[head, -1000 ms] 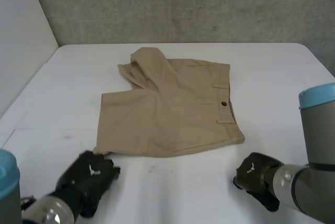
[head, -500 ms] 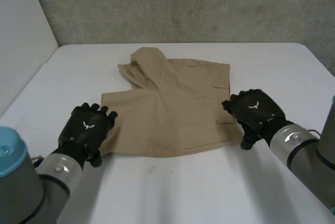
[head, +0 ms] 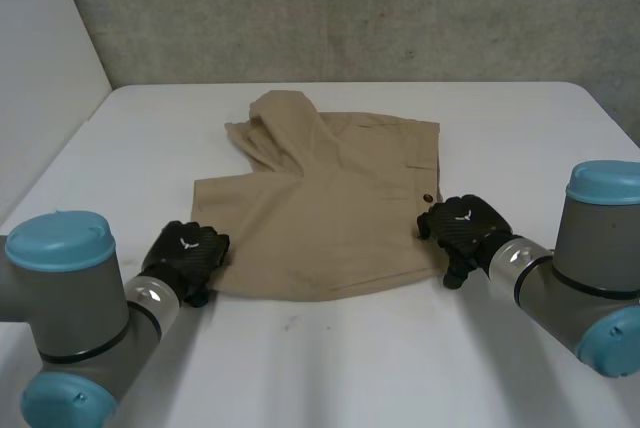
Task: Fold the shorts.
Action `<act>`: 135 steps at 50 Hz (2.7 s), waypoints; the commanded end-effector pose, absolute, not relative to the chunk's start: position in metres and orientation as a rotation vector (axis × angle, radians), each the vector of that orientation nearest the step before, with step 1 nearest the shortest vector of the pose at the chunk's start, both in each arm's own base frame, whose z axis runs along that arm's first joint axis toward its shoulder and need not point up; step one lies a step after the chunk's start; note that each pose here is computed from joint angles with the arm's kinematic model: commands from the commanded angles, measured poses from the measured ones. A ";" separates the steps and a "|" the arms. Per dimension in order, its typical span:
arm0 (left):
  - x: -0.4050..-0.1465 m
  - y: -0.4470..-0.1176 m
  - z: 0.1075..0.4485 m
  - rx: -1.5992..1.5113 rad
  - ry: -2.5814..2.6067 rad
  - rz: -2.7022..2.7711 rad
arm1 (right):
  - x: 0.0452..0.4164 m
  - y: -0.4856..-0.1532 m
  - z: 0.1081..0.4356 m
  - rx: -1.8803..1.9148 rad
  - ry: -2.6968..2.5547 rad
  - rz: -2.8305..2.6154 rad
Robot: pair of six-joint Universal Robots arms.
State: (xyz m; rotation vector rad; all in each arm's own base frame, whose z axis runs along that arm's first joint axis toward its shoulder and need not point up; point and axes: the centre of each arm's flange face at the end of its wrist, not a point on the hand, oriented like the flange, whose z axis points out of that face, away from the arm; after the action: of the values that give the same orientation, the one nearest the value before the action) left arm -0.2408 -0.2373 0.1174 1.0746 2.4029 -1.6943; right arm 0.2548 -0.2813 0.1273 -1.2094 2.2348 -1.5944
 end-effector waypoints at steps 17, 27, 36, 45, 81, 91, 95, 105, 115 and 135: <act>-0.248 -0.254 0.130 1.045 2.352 -1.780 | 0.263 -0.294 0.125 -1.224 2.205 -1.628; -0.248 -0.242 0.164 1.061 2.332 -1.813 | 0.260 -0.289 0.171 -1.234 2.125 -1.758; -0.234 -0.192 0.196 1.169 2.396 -1.655 | 0.243 -0.241 0.190 -1.562 2.241 -1.423; -0.217 -0.125 0.183 1.392 2.476 -1.352 | 0.222 -0.190 0.180 -1.782 2.309 -1.039; -0.280 -0.332 0.141 1.320 2.221 -1.953 | 0.219 -0.197 0.154 -1.695 2.305 -1.282; -0.282 -0.358 0.109 1.323 2.227 -1.916 | 0.219 -0.199 0.150 -1.691 2.302 -1.305; -0.281 -0.360 0.105 1.342 2.175 -1.896 | 0.219 -0.200 0.150 -1.691 2.298 -1.319; -0.268 -0.355 0.101 1.174 2.142 -1.723 | 0.219 -0.201 0.149 -1.691 2.296 -1.325; -0.264 -0.331 0.105 1.210 2.054 -1.602 | 0.220 -0.200 0.149 -1.661 2.308 -1.316; -0.258 -0.351 0.117 1.031 1.948 -1.671 | 0.220 -0.197 0.147 -1.664 2.306 -1.311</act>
State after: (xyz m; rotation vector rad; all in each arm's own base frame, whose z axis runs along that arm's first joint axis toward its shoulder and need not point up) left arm -0.2613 -0.3421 0.1111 1.0924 1.9861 -1.6233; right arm 0.2193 -0.1974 0.1472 -1.6621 2.3092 -1.3055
